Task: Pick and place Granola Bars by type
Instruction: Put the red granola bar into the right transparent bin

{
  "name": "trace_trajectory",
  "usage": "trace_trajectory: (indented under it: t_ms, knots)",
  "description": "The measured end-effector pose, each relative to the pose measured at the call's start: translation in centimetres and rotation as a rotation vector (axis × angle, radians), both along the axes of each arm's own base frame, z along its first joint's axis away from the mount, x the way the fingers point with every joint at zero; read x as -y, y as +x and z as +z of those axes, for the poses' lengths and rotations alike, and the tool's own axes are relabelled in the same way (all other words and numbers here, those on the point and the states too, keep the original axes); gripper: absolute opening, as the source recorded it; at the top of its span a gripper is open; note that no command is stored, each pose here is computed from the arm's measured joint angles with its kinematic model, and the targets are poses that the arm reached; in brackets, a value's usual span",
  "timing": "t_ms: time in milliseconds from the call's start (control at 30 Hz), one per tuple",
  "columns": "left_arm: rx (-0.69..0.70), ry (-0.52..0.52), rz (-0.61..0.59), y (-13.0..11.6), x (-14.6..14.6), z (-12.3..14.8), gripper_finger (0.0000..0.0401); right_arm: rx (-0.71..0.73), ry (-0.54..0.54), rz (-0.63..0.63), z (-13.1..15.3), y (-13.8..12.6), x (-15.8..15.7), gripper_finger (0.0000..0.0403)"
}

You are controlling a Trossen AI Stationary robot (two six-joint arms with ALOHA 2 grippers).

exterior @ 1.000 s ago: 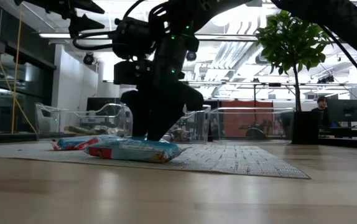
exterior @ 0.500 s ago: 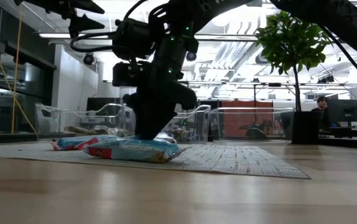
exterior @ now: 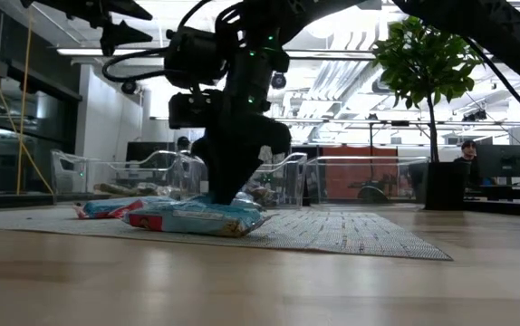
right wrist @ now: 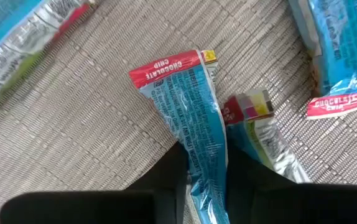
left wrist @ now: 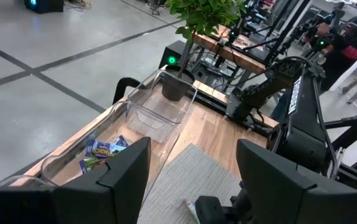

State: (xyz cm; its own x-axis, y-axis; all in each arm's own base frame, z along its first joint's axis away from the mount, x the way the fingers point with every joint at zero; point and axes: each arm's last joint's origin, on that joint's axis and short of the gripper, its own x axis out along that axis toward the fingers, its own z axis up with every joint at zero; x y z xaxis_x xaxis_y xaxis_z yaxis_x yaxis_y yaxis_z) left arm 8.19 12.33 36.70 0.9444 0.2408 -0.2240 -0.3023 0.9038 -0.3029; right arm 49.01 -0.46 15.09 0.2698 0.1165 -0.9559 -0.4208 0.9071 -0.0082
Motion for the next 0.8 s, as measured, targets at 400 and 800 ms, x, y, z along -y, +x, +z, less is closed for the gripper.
trace_trajectory:
  t_ms: [400, 800]
  knots:
    - [0.0, 0.001, 0.0, 0.0, 0.0, 0.0, 0.0233, 0.105, 0.009, -0.04, 4.4, 1.3, 0.1, 0.0034]
    - [0.0, 0.0, 0.0, 0.0, 0.0, 0.0, 0.0234, 0.201, -0.134, -0.431, 10.2, 1.0, 3.0, 0.0032]
